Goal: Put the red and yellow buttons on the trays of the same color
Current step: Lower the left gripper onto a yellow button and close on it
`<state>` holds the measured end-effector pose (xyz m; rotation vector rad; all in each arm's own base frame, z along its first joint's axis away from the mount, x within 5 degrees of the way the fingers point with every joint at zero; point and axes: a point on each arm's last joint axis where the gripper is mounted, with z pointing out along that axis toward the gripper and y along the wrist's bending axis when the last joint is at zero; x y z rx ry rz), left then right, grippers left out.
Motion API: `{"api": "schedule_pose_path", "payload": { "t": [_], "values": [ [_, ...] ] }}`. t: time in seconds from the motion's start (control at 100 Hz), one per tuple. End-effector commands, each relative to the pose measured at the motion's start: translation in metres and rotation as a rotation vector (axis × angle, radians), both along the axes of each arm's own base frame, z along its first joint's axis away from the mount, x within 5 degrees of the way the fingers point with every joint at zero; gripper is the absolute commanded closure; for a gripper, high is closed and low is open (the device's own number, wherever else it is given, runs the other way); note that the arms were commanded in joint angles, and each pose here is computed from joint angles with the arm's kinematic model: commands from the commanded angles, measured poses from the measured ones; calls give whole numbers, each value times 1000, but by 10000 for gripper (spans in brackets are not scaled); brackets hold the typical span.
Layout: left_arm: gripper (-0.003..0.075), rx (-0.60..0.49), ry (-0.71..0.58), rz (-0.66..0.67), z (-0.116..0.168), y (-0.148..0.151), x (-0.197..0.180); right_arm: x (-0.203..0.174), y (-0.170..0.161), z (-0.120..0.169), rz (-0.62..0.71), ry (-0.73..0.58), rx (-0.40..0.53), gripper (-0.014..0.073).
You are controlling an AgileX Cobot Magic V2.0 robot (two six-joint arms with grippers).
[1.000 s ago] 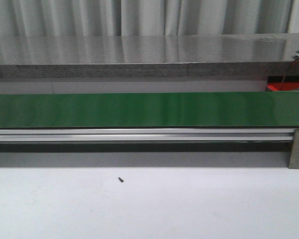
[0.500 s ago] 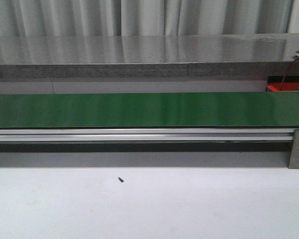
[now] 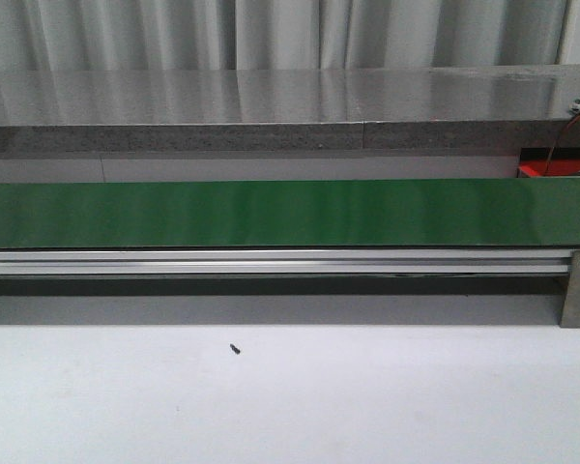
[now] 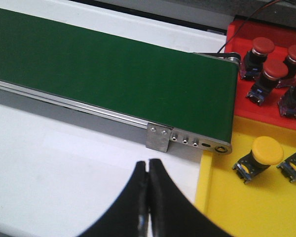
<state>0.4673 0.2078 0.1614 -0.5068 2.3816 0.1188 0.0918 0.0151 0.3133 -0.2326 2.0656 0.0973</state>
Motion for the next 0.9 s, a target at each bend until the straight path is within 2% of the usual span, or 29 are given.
{"api": "schedule_pose_path", "payload": {
  "t": [0.0, 0.13, 0.53, 0.67, 0.89],
  "values": [
    [151, 52, -147, 11, 47, -1, 5, 2, -1, 13, -12, -83, 9, 663],
    [232, 52, -147, 11, 47, -1, 5, 2, -1, 13, -12, -83, 9, 663],
    [553, 54, -144, 7, 53, -2, 3, 2, -1, 13, -12, -83, 9, 663],
    [572, 60, -155, 2, 74, -5, -3, 2, -1, 13, -12, -83, 9, 663],
    [572, 46, -160, -13, 128, -17, -25, 2, -1, 13, -12, -83, 9, 663]
  ]
}}
